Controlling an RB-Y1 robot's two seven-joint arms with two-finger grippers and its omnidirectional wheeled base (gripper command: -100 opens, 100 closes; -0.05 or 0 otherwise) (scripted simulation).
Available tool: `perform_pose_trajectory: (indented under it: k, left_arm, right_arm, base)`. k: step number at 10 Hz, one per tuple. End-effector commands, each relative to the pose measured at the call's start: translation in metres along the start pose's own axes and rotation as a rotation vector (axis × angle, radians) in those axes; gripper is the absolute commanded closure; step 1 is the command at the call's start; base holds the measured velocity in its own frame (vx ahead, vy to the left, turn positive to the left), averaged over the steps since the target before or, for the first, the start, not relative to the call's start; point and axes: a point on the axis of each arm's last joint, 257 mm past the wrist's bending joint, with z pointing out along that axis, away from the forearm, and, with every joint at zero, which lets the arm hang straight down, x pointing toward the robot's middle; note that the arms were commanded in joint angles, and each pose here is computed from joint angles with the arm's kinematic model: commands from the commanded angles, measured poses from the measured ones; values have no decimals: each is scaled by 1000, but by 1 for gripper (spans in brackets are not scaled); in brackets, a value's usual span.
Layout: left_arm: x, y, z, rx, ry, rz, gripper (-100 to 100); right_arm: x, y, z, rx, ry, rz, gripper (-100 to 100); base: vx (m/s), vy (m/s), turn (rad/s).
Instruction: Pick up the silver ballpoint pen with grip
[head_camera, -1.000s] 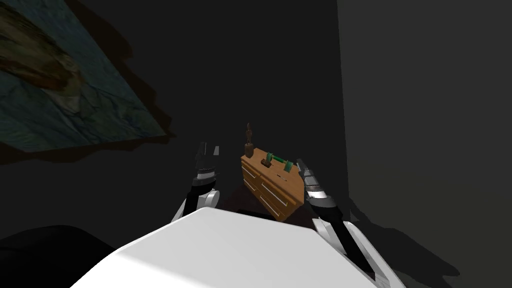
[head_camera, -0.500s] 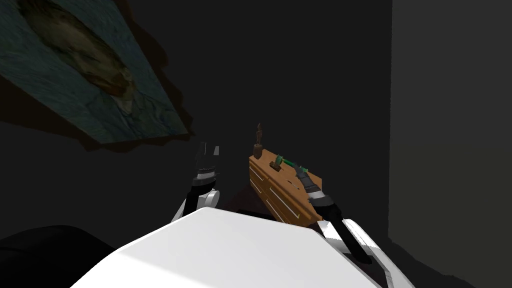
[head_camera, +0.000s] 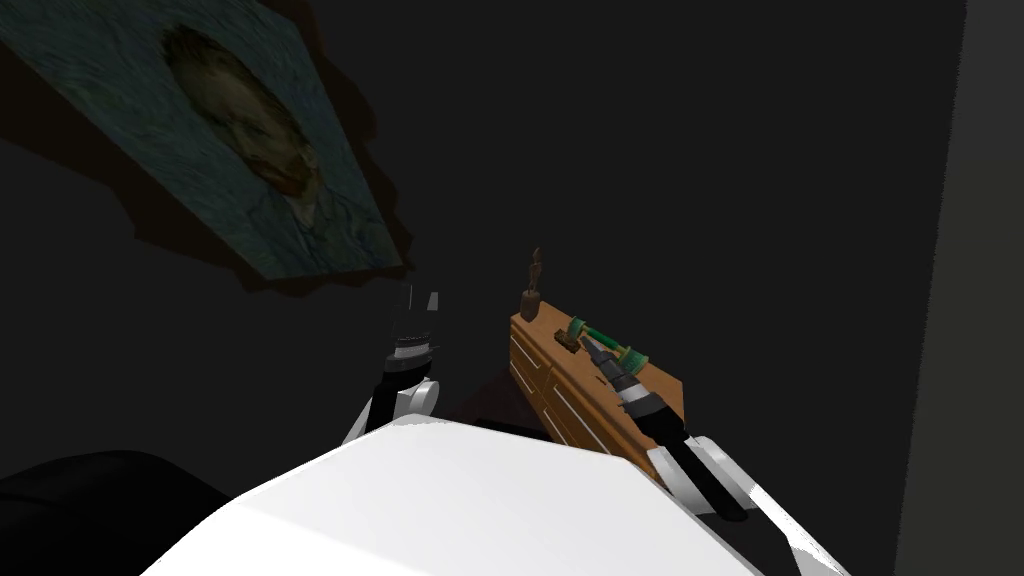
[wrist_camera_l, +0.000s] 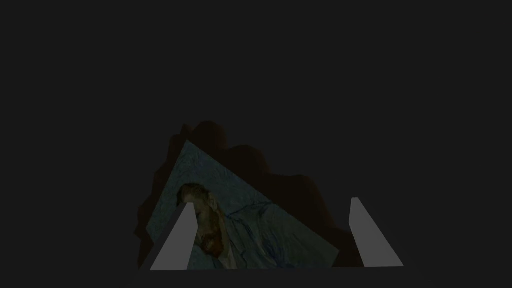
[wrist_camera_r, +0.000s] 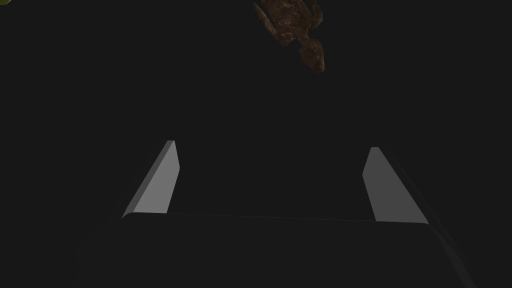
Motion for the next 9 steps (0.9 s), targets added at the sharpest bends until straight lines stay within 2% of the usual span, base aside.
perform_pose_trajectory:
  k: [1, 2, 3, 4, 5, 6, 8, 9]
  left_arm:
    - [0, 0, 0, 0, 0, 0, 0]
    - [0, 0, 0, 0, 0, 0, 0]
    - [0, 0, 0, 0, 0, 0, 0]
    - [0, 0, 0, 0, 0, 0, 0]
    - [0, 0, 0, 0, 0, 0, 0]
    - [0, 0, 0, 0, 0, 0, 0]
    - [0, 0, 0, 0, 0, 0, 0]
    - [0, 0, 0, 0, 0, 0, 0]
  right_arm:
    - [11, -16, -4, 21, 58, -44, -100]
    - [11, -16, -4, 20, 66, -52, -100]
    - [22, -29, -9, 36, 117, -88, -100]
    - [21, -30, -9, 36, 120, -92, -100]
    - [32, -44, -15, 52, 174, -129, -100]
    - [32, -44, -15, 51, 176, -131, -100]
    - [55, -69, -28, 77, 280, -196, -100]
    - [54, -73, -30, 80, 292, -209, -100]
  base:
    - [34, 40, 182]
    - [26, 25, 93]
    - [31, 33, 174]
    - [26, 22, 93]
    - [27, 21, 158]
    - [24, 19, 74]
    - [35, 29, 186]
    - [32, 8, 75]
